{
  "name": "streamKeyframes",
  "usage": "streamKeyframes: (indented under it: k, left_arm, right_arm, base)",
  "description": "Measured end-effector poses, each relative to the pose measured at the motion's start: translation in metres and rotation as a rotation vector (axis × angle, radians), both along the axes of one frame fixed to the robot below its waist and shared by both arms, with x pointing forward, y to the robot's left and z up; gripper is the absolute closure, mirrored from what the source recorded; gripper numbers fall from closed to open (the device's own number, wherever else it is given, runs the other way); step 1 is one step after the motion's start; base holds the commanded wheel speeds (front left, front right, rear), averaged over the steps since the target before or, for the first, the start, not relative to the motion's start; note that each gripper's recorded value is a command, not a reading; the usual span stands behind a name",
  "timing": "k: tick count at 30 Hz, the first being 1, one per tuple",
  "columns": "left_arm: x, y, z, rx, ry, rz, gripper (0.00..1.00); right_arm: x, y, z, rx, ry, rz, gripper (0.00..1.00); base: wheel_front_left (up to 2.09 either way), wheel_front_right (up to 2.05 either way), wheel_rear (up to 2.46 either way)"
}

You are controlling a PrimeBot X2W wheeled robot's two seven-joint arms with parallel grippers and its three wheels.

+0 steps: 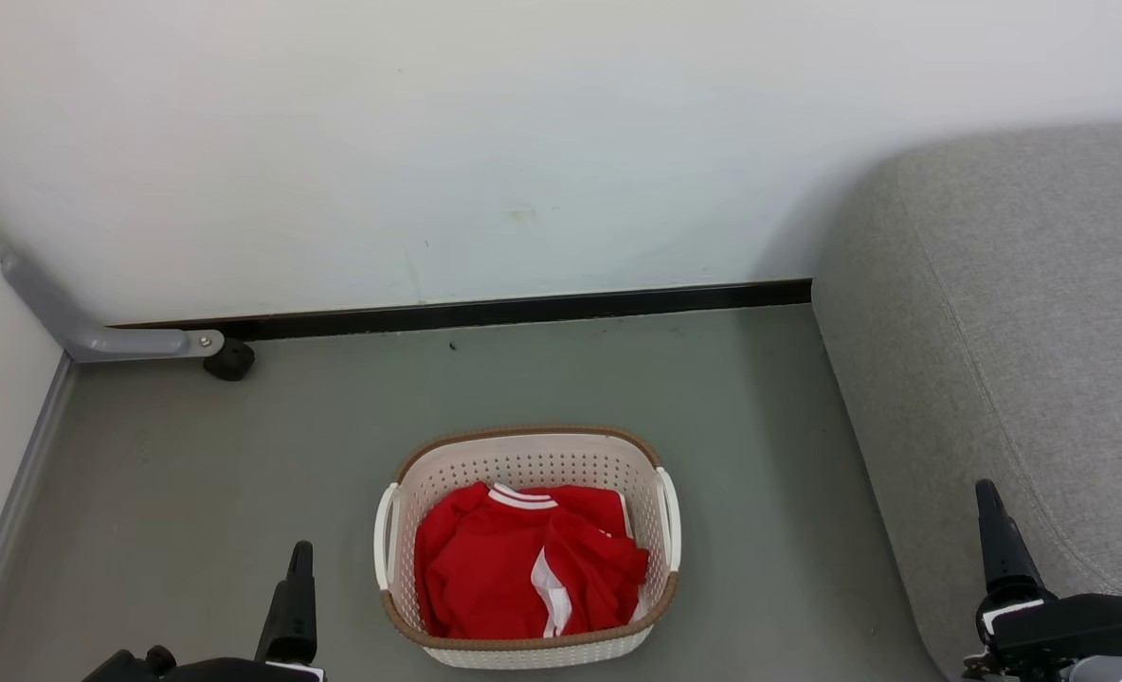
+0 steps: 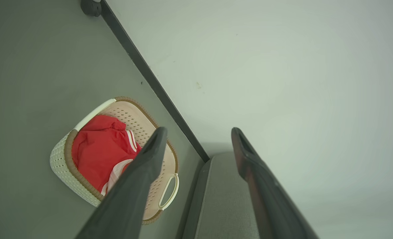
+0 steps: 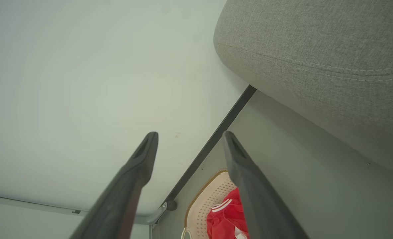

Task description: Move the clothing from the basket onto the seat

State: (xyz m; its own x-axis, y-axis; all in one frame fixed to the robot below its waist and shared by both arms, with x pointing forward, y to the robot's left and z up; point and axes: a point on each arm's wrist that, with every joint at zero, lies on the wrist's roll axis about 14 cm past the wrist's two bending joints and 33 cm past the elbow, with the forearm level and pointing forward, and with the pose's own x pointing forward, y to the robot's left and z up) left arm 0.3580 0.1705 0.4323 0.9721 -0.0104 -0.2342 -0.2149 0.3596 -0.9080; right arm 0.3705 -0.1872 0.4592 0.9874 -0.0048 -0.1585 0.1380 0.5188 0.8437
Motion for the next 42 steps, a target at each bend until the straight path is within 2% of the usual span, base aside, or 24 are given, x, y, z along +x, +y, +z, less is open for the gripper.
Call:
streamKeyframes:
  k: [7, 24, 42]
  left_arm:
    - [0.003, -0.001, 0.003, 0.116, -0.009, -0.030, 0.00]
    - [0.004, -0.009, 0.006, 0.489, -0.054, -0.158, 0.00]
    - [0.009, -0.013, 0.024, 0.773, -0.159, -0.210, 0.00]
  right_arm:
    - [0.003, 0.004, 0.005, -0.124, -0.020, 0.043, 0.00]
    - [0.009, 0.007, 0.008, -0.438, -0.057, 0.117, 0.00]
    - [0.009, 0.012, 0.010, -0.721, -0.108, 0.186, 0.00]
  base:
    - [0.00, 0.00, 0.00]
    - [0.00, 0.00, 0.00]
    - [0.00, 0.00, 0.00]
